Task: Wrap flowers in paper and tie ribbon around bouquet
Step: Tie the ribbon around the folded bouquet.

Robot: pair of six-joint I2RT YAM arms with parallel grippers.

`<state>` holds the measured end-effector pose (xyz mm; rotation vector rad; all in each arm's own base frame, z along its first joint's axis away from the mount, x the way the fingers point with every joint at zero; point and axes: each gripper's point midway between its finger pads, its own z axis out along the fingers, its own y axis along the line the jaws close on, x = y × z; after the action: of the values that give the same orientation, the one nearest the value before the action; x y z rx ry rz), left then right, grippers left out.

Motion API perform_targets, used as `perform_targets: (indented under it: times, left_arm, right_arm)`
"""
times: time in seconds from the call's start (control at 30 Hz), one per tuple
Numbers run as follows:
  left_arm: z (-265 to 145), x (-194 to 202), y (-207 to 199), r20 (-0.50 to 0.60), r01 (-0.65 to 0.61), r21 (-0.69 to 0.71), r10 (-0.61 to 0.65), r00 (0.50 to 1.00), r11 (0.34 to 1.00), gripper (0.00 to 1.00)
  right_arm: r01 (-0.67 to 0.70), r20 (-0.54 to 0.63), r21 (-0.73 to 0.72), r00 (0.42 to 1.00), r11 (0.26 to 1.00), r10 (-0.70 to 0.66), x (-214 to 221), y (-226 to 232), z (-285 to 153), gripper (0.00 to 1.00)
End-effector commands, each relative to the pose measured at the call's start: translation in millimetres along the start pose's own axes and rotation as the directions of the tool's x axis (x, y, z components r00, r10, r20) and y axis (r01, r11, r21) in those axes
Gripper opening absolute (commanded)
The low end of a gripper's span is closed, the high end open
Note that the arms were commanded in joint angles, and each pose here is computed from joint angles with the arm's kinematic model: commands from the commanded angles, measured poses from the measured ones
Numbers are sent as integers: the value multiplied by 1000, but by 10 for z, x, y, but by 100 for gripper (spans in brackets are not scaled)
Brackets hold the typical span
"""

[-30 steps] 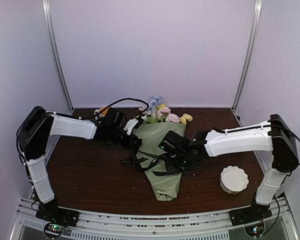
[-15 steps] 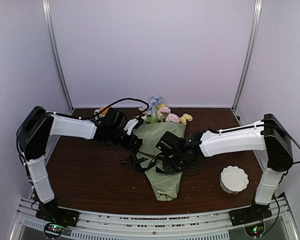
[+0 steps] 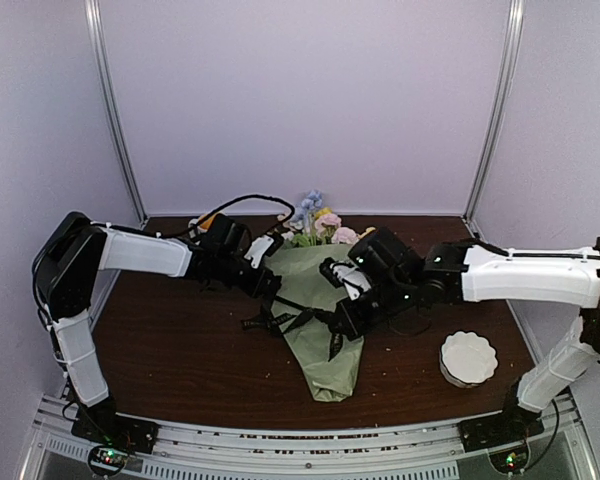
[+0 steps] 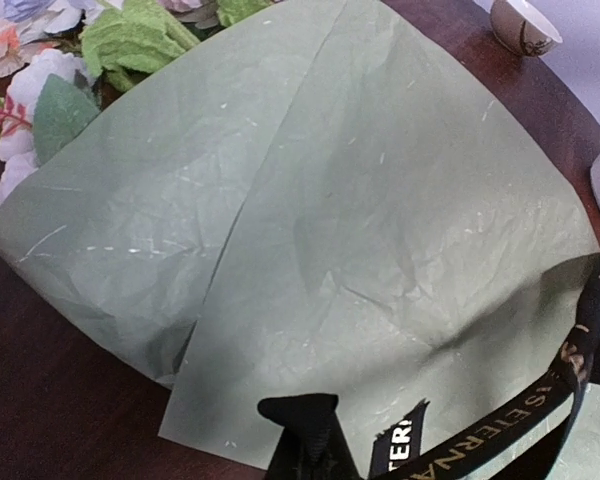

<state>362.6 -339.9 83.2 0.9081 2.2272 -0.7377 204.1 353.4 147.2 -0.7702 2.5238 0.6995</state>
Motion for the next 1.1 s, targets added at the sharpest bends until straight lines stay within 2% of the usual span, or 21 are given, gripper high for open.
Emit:
perform_targets:
  times: [0.0, 0.13, 0.2, 0.3, 0.37, 0.47, 0.57, 0.67, 0.7, 0.8, 0.87, 0.97, 1.0, 1.07]
  left_arm:
    - [-138, -240, 79, 49, -10, -27, 12, 999, 1000, 0]
    - [-150, -203, 22, 41, -9, 3, 9, 999, 1000, 8]
    - [-129, -169, -25, 28, -6, 24, 5, 1000, 1000, 19]
    - [-130, -127, -64, 12, 15, 37, -15, 1000, 999, 43]
    - [-193, -143, -51, 21, 26, 20, -26, 999, 999, 52]
    - [-316, -149, -22, 22, 40, -19, -40, 999, 999, 61]
    - [-432, -121, -53, -7, 76, -26, -76, 997, 997, 65]
    - [-491, 7, -156, -51, 134, 13, -133, 990, 991, 80]
    - [-497, 81, -167, -77, 155, 15, -153, 985, 988, 82]
    - [-453, 380, -104, -167, 214, -32, -216, 962, 976, 82]
    - [-410, 566, -102, -219, 227, -43, -231, 948, 973, 77]
    - [-414, 646, -254, -238, 128, -12, -127, 963, 992, 65]
    - [-432, 636, -267, -237, 112, -24, -115, 965, 993, 64]
    - [-476, 629, -141, -243, 149, -116, -174, 954, 982, 63]
  right_arm:
    - [67, 74, -164, 996, 984, -55, -134, 98, -343, 0]
    - [37, 147, -183, 989, 982, -10, -285, 10, -448, 0]
    - [31, 155, -182, 988, 983, -2, -319, -16, -431, 0]
    - [12, 137, -158, 991, 987, 10, -333, -90, -361, 0]
    - [2, 122, -142, 992, 990, 16, -320, -143, -315, 0]
    - [-1, 124, -136, 992, 991, 18, -326, -176, -293, 0]
    - [-6, 124, -118, 992, 993, 21, -331, -220, -276, 0]
    - [-9, 121, -111, 992, 994, 23, -325, -243, -249, 0]
    - [-11, 119, -109, 993, 994, 24, -319, -253, -241, 0]
    - [-11, 114, -108, 993, 994, 23, -309, -260, -216, 0]
    - [-13, 110, -101, 994, 995, 24, -300, -277, -208, 0]
    - [-14, 115, -98, 993, 995, 25, -303, -286, -224, 0]
    - [-16, 117, -97, 993, 995, 27, -302, -288, -228, 0]
    - [-19, 114, -92, 993, 996, 30, -293, -299, -225, 0]
